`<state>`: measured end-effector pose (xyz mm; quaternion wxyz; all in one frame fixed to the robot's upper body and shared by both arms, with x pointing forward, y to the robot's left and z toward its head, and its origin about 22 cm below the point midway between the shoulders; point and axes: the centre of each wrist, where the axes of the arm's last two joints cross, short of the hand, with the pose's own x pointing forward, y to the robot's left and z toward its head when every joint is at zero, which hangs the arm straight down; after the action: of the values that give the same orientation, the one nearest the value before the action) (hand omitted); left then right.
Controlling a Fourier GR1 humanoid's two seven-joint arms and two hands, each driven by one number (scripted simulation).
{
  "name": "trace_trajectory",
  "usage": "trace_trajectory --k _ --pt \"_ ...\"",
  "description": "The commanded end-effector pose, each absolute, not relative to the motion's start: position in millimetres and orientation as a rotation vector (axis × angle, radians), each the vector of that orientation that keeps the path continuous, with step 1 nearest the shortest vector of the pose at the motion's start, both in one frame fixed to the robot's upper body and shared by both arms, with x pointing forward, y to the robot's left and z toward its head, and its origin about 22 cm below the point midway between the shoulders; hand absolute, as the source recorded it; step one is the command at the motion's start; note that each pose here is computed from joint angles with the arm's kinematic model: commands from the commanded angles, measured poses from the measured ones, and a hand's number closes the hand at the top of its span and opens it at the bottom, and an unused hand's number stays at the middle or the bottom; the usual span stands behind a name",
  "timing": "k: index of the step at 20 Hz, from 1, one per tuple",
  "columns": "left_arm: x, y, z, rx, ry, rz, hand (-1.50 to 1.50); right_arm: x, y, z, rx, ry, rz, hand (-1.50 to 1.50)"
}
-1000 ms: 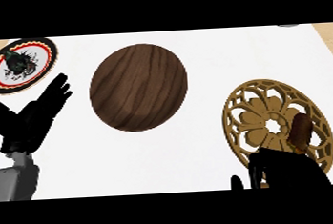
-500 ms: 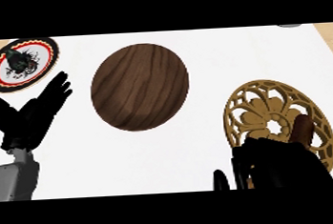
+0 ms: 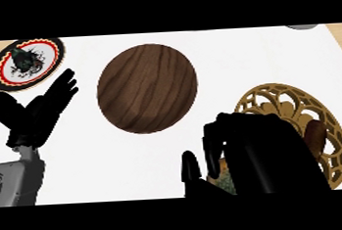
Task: Pick the squash from the placemat and place it in the bowl
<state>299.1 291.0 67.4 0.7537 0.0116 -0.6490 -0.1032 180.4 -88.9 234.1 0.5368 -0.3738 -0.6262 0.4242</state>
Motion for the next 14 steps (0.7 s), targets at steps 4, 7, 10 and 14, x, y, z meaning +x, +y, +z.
trace_trajectory --k 4,7,10,14 --pt "297 286 56 0.019 -1.416 -0.242 0.0 224 -42 268 -0.92 -1.407 0.872 1.5" --pt "300 278 56 0.007 -1.437 -0.237 0.0 236 -28 289 -0.911 -1.461 0.826 1.5" --pt "300 284 63 0.015 -1.426 -0.234 0.0 257 -16 293 -0.913 -1.446 0.821 1.5" --pt "303 280 56 -0.002 -1.421 -0.238 0.0 297 4 296 -0.961 -1.4 0.799 1.5"
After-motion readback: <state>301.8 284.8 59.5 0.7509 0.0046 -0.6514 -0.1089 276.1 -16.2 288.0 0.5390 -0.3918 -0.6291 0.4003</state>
